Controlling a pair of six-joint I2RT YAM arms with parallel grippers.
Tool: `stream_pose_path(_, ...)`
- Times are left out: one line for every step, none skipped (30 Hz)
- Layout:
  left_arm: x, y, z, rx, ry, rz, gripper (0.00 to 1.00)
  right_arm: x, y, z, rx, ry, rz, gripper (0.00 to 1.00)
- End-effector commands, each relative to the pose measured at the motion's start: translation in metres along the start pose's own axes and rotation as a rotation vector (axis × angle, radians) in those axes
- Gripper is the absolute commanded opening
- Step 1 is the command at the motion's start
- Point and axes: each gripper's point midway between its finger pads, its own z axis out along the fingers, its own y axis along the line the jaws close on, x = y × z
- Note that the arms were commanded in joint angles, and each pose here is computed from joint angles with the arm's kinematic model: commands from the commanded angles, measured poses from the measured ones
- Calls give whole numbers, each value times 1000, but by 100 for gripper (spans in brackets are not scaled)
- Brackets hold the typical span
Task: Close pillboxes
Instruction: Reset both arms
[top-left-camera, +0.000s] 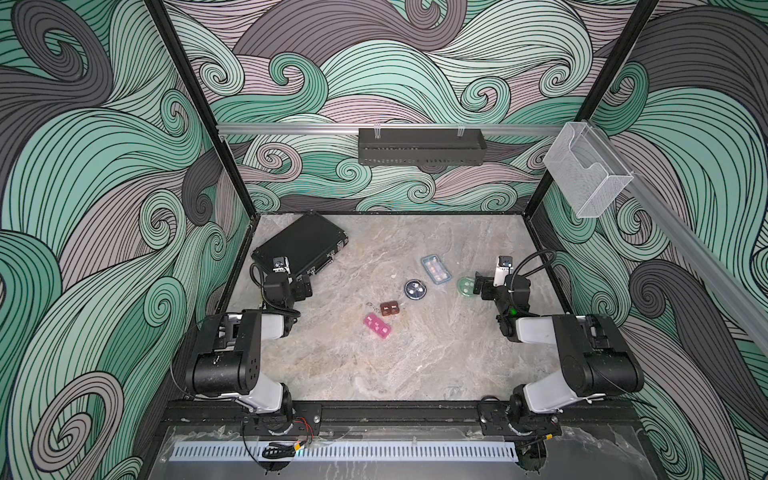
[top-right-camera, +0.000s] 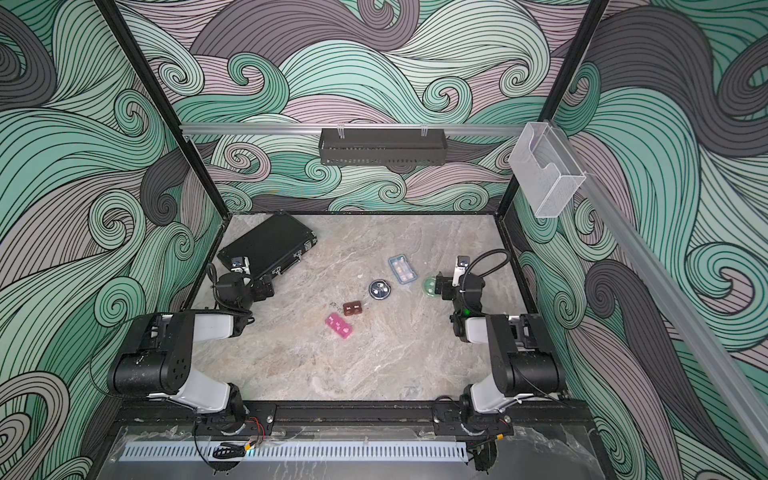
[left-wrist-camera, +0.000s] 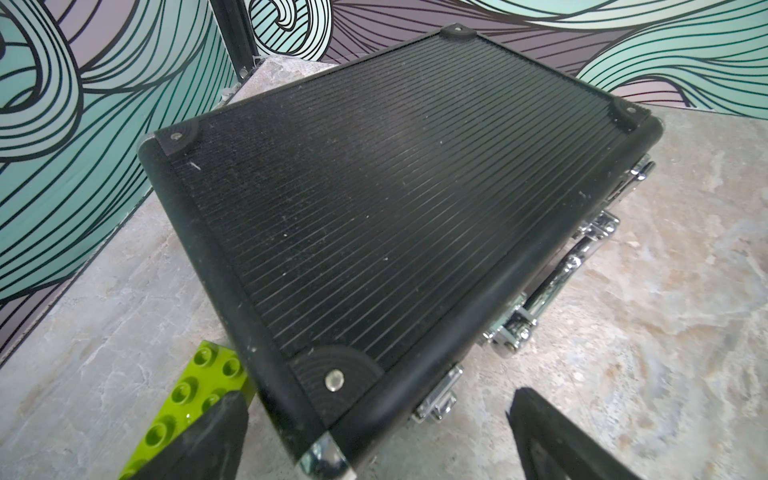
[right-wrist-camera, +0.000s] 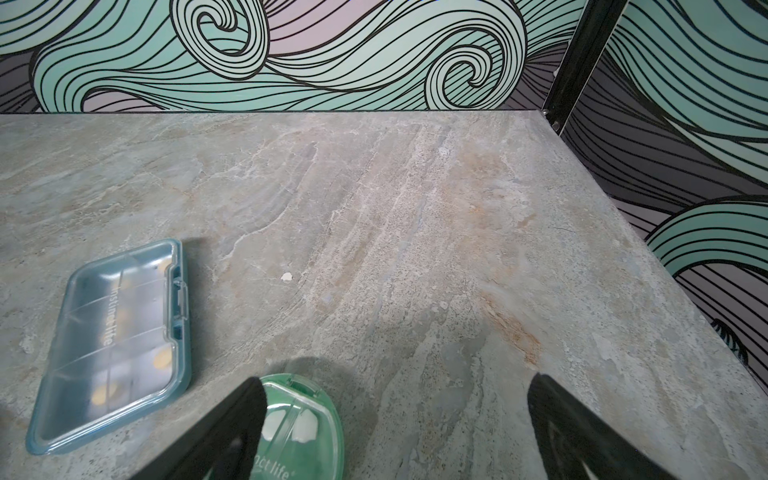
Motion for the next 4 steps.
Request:
stream_pose_path(-17, 0, -1, -3, -51, -8, 99, -8, 1, 1, -3, -24, 0, 99)
stream_pose_path(-17, 0, -1, -3, -53, -8, 99, -8, 1, 0, -3, -24, 1, 99)
stream_pose_path(-17, 0, -1, -5, -53, -9, 99, -8, 1, 0, -4, -27, 1, 99)
stream_pose_path(-17, 0, -1, -5, -51, -8, 99, -8, 1, 0, -4, -28, 2, 99)
